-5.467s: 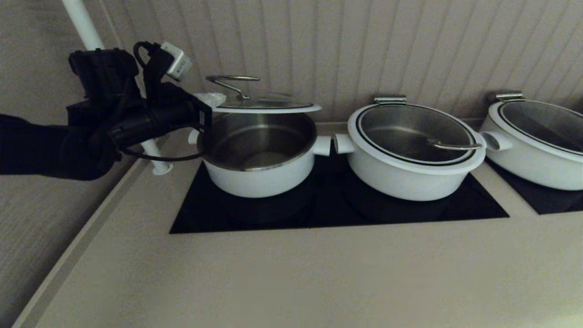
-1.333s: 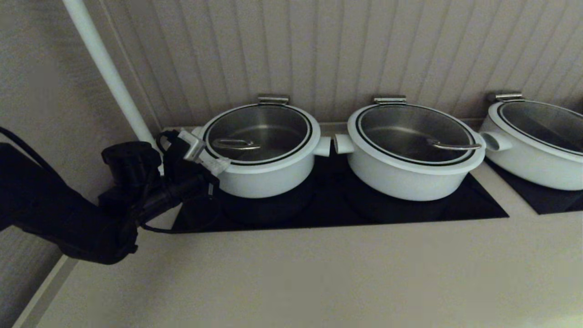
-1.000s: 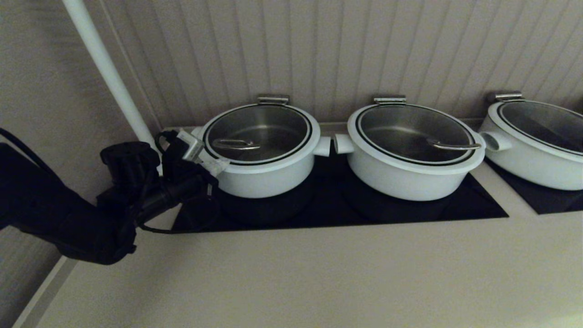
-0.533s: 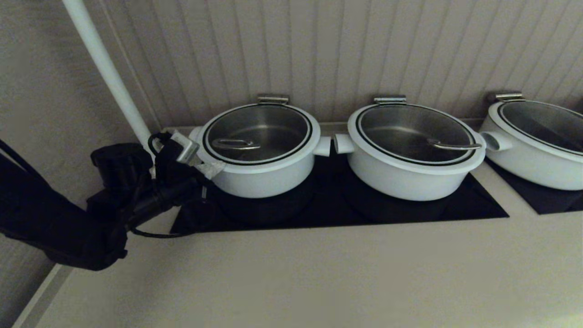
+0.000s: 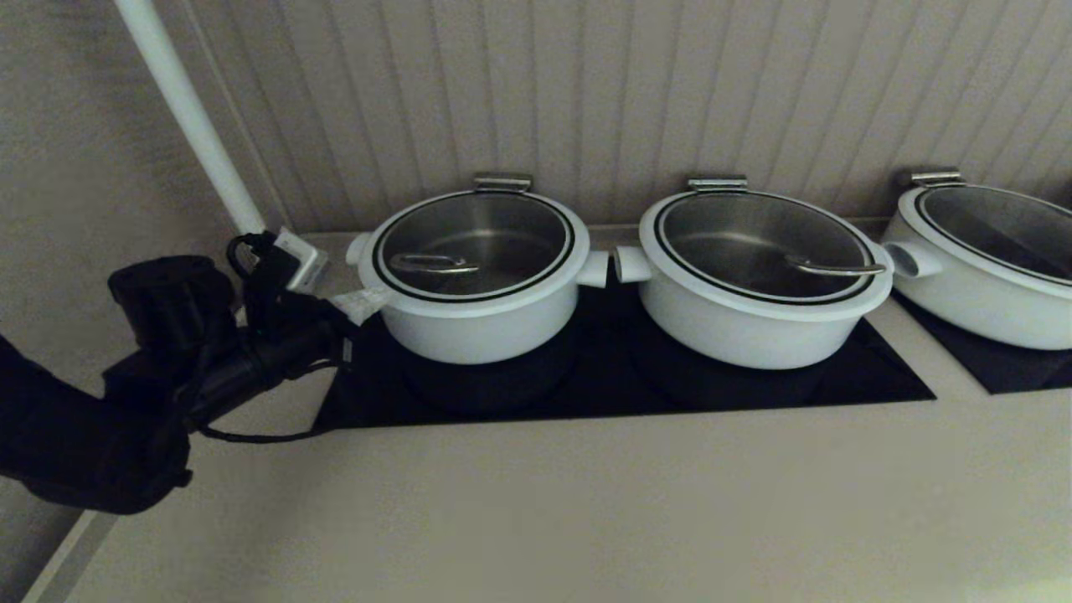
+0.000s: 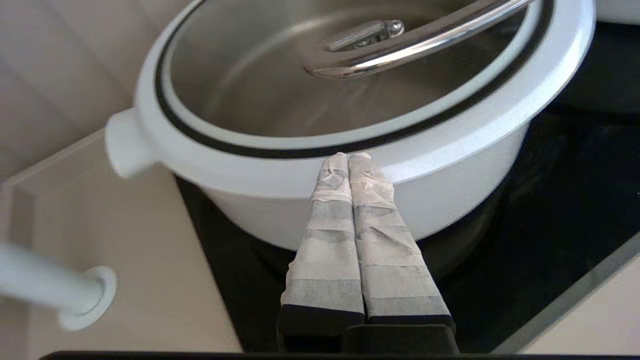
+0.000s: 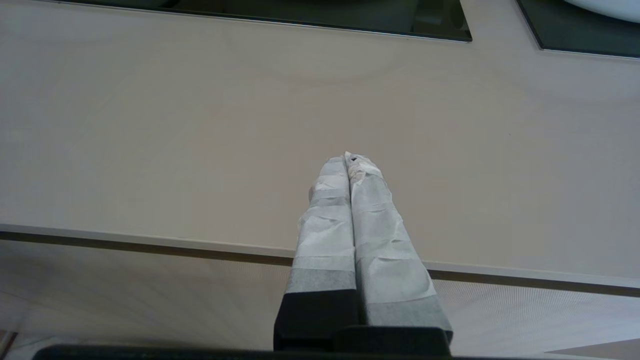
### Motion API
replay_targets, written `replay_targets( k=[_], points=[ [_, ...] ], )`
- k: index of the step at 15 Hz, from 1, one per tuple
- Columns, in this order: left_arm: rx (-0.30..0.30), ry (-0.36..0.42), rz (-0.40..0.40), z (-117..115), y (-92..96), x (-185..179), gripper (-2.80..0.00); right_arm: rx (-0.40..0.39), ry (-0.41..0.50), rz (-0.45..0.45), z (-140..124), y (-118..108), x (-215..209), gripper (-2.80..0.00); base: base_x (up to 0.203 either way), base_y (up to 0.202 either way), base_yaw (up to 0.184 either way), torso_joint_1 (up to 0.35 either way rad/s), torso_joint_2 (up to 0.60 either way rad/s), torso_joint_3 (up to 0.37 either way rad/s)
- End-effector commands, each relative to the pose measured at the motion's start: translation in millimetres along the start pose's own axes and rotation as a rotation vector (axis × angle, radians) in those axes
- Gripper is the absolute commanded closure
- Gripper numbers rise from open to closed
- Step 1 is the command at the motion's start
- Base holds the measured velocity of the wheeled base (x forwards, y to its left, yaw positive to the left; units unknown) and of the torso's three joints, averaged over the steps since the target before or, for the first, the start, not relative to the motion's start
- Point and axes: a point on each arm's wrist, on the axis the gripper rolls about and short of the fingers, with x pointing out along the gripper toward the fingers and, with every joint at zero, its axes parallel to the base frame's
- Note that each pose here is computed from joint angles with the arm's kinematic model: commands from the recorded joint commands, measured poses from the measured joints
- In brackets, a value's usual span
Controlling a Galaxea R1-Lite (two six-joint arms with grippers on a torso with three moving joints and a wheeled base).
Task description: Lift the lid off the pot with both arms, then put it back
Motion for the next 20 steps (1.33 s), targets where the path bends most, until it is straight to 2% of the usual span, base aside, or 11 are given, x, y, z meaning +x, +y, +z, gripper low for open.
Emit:
replay_targets(
  k=[1,6,12,15,20],
  points=[
    [0.012,-0.033,0.013,12,-1.0,-15,0.00,-0.001,0.002,0.003,0,0,0,0.00,0.000,0.000,0.000,0.000,0.00,0.000],
    [0.026,-0.075,0.056,28,0.2,-41,0.00,-0.001,0.002,0.003,0,0,0,0.00,0.000,0.000,0.000,0.000,0.00,0.000],
    [0.034,-0.089,0.103,38,-9.3,-74,0.00,-0.001,0.002,0.003,0,0,0,0.00,0.000,0.000,0.000,0.000,0.00,0.000],
    [0.038,-0.092,0.155,41,-14.1,-91,0.00,-0.001,0.002,0.003,0,0,0,0.00,0.000,0.000,0.000,0.000,0.00,0.000],
    [0.024,-0.034,0.266,26,-34.6,-139,0.00,-0.001,0.002,0.003,0,0,0,0.00,0.000,0.000,0.000,0.000,0.00,0.000]
  ],
)
